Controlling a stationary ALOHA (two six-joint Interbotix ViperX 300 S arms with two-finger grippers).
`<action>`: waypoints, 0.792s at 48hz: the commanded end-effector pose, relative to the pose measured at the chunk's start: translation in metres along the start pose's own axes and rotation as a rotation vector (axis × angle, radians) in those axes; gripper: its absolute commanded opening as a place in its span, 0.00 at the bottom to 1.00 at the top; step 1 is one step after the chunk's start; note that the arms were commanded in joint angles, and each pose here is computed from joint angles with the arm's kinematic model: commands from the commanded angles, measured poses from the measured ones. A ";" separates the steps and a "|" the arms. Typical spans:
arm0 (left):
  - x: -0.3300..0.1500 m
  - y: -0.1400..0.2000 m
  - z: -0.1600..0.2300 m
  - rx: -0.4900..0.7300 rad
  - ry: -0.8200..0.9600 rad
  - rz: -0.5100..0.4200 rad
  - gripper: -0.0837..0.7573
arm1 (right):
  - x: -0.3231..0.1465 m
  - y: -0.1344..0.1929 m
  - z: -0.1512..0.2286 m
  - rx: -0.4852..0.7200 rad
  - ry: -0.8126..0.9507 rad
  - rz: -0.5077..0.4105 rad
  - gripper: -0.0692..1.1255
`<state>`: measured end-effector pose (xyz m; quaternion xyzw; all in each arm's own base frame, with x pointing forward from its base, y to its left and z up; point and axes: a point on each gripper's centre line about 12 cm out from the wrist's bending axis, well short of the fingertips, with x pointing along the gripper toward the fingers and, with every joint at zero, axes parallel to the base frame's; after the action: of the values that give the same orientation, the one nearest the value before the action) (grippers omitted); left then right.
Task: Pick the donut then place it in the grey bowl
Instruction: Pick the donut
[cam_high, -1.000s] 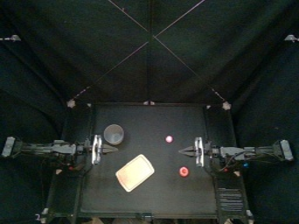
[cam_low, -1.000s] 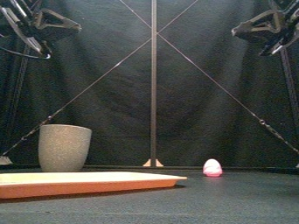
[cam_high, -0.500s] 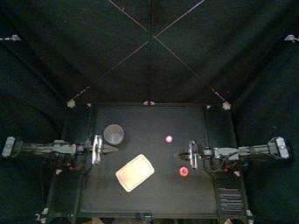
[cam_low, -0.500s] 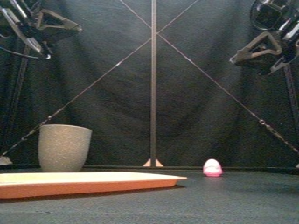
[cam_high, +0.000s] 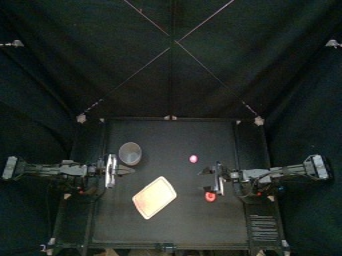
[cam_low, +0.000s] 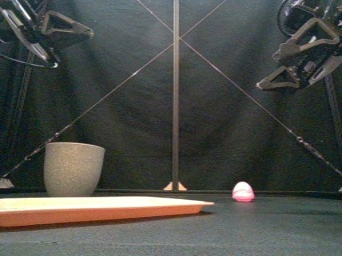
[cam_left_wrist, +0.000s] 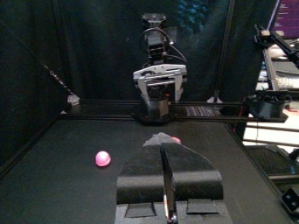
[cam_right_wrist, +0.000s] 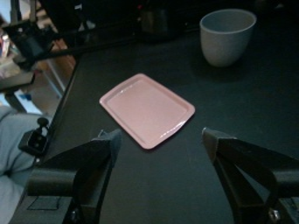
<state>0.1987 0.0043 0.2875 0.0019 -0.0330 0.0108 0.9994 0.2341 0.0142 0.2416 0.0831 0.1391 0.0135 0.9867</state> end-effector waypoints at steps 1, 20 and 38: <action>0.002 0.001 0.005 -0.001 -0.012 0.006 0.11 | 0.007 0.012 0.009 -0.011 0.057 0.034 0.94; 0.002 0.002 0.004 -0.005 -0.009 0.010 0.11 | 0.018 0.023 -0.026 0.018 0.619 0.009 0.94; 0.001 0.003 -0.002 -0.004 0.006 0.016 0.11 | 0.013 0.028 -0.061 0.037 0.762 -0.130 0.94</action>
<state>0.1976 0.0064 0.2804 0.0004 -0.0238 0.0161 0.9996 0.2286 0.0520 0.1847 0.0899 0.4986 -0.0102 0.8621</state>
